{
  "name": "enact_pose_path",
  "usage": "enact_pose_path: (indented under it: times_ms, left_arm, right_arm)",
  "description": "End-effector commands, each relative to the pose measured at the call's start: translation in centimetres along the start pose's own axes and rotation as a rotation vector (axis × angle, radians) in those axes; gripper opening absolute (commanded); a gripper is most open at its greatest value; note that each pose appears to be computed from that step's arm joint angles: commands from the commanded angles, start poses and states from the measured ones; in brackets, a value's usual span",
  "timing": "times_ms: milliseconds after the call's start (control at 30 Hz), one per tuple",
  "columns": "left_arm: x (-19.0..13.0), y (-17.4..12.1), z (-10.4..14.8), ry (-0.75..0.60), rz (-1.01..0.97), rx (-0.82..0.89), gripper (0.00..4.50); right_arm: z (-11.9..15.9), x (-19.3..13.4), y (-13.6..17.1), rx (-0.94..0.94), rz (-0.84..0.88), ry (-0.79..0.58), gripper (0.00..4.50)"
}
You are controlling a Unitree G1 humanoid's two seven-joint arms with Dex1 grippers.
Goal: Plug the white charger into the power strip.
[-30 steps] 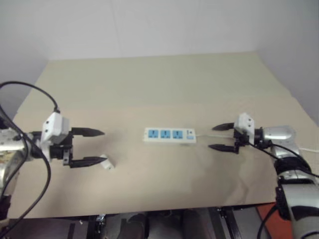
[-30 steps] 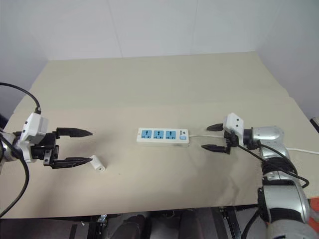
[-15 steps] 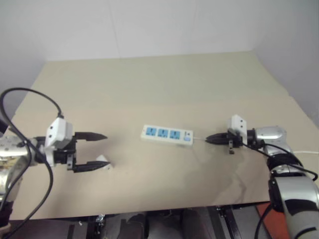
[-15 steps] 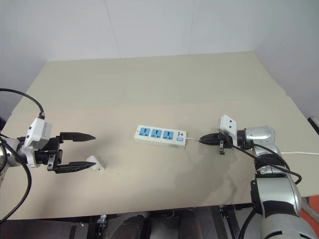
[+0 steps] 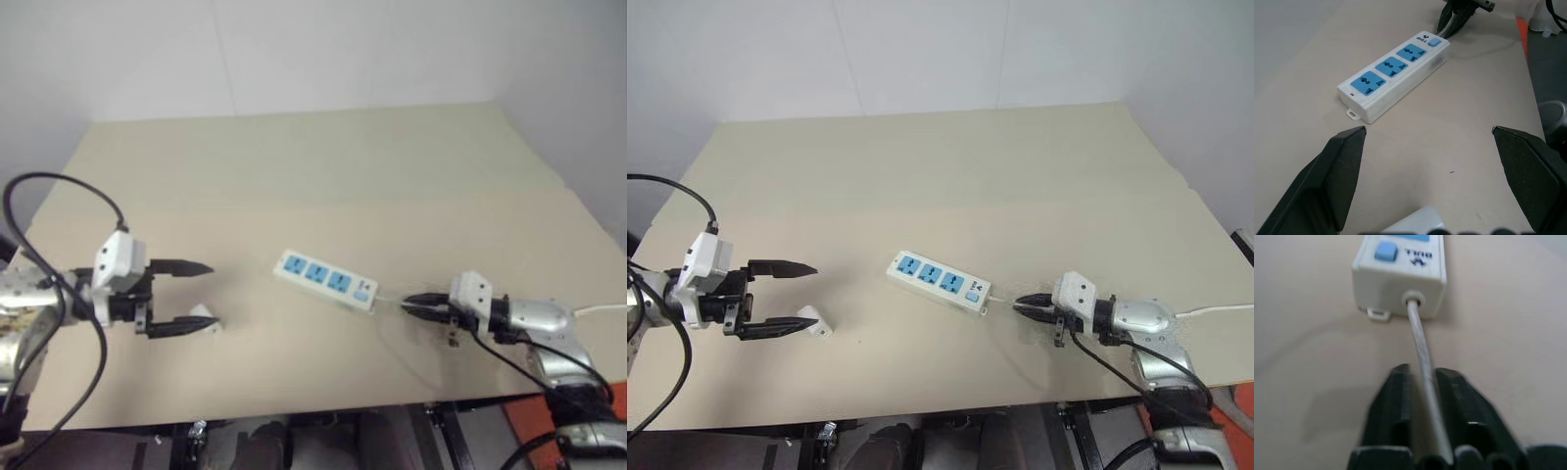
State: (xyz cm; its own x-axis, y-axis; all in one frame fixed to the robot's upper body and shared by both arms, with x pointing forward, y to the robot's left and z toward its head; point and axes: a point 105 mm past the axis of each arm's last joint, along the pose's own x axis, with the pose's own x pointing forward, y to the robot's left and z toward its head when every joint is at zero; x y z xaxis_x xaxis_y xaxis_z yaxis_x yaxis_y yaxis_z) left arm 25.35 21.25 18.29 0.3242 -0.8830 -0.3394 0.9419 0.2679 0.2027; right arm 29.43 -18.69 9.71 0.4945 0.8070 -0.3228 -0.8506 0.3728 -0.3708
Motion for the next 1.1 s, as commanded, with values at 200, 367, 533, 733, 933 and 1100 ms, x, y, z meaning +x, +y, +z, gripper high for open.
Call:
enact_pose_path:
  times_ms: [200, 367, 533, 733, 933, 1100]
  left_arm:
    - [0.2, 0.7, 0.5, -0.005, -0.021, 0.046, 4.5]
    - [0.2, 0.9, 0.5, -0.007, -0.032, 0.046, 4.5]
    - [0.2, 1.0, 0.8, -0.016, -0.028, 0.048, 4.5]
    - [-0.1, 0.6, 0.5, -0.009, -0.009, 0.037, 4.5]
    - [-0.2, 0.3, 0.0, 0.003, 0.021, 0.035, 4.5]
    - [-0.3, 0.0, 0.0, -0.005, 0.034, 0.029, 4.5]
  right_arm:
    - [4.5, -1.0, -0.2, 0.067, -0.151, -0.146, 4.02]
    - [5.5, -0.2, 0.5, 0.161, -0.135, -0.22, 4.46]
    - [5.7, 1.5, 1.0, 0.146, -0.118, -0.242, 4.46]
    - [4.7, 3.0, 1.1, 0.098, -0.127, -0.238, 4.46]
    - [3.4, 4.1, 0.5, 0.155, -0.139, -0.243, 4.46]
    - [3.0, 4.3, 0.8, 0.168, -0.081, -0.254, 4.46]
